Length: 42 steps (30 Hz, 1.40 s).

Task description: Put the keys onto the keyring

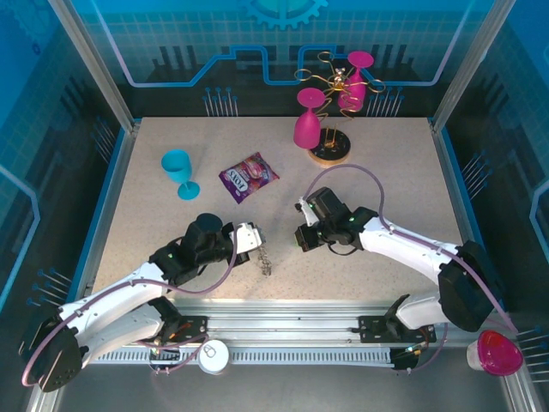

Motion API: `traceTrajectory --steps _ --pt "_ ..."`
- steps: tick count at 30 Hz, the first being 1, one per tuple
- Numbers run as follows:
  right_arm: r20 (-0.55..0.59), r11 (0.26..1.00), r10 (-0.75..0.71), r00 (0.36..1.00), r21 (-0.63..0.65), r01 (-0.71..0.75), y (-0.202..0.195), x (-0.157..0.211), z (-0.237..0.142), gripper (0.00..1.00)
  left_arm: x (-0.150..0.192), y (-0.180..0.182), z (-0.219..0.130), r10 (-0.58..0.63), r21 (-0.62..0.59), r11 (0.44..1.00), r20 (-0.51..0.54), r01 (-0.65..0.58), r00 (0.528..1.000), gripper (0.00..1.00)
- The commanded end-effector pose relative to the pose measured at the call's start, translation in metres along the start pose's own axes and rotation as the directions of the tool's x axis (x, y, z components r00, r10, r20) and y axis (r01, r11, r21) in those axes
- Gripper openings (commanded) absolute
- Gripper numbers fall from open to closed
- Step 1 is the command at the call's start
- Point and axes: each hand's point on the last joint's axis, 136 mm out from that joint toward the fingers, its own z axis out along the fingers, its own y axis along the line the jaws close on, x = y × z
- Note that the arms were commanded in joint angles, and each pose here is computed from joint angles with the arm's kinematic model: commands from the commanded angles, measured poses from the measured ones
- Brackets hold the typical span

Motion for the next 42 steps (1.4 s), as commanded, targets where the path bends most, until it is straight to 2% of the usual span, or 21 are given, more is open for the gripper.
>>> traceTrajectory --steps 1,7,12,19,21,24,27,30,34,42 --pt "0.038 0.965 -0.178 0.983 -0.186 0.182 0.036 -0.003 0.002 0.0 -0.013 -0.004 -0.001 0.019 0.019 1.0 0.071 -0.02 0.997 0.0" --pt "0.165 0.896 -0.3 0.94 -0.291 0.337 0.062 -0.008 -0.016 0.0 -0.013 -0.007 -0.001 -0.005 0.031 1.0 0.077 0.003 0.997 0.0" --pt "0.275 0.857 -0.353 0.894 -0.289 0.427 0.067 -0.007 -0.03 0.0 -0.015 -0.007 -0.002 -0.06 0.038 0.998 0.086 0.057 0.994 0.0" --pt "0.331 0.797 -0.416 0.847 -0.316 0.515 0.079 -0.009 -0.039 0.0 -0.018 -0.012 -0.001 -0.078 0.071 0.995 0.099 0.071 0.992 0.0" --pt "0.295 0.845 -0.406 0.865 -0.24 0.478 0.064 -0.015 -0.032 0.0 -0.016 -0.011 0.001 -0.08 0.069 0.995 0.084 0.074 0.993 0.0" --pt "0.139 0.929 -0.353 0.925 -0.062 0.364 0.023 -0.014 -0.014 0.0 -0.011 -0.006 0.003 -0.079 0.04 0.996 0.053 0.077 0.995 0.0" --pt "-0.006 0.967 -0.254 0.967 0.036 0.254 -0.002 -0.011 0.0 0.0 -0.007 -0.004 0.004 -0.07 0.023 0.997 0.039 0.069 0.997 0.0" --pt "-0.067 0.976 -0.173 0.983 0.124 0.18 -0.018 -0.019 0.01 0.0 -0.007 -0.002 0.005 -0.067 0.018 0.998 0.039 0.066 0.997 0.0" --pt "-0.132 0.978 -0.088 0.987 0.178 0.11 -0.034 -0.033 0.031 0.0 -0.008 -0.001 0.005 -0.062 0.013 0.998 0.042 0.062 0.997 0.0" --pt "-0.234 0.968 -0.045 0.971 0.23 0.1 -0.047 -0.049 0.068 0.0 -0.007 -0.002 0.004 -0.05 0.015 0.999 0.041 0.049 0.998 0.0"
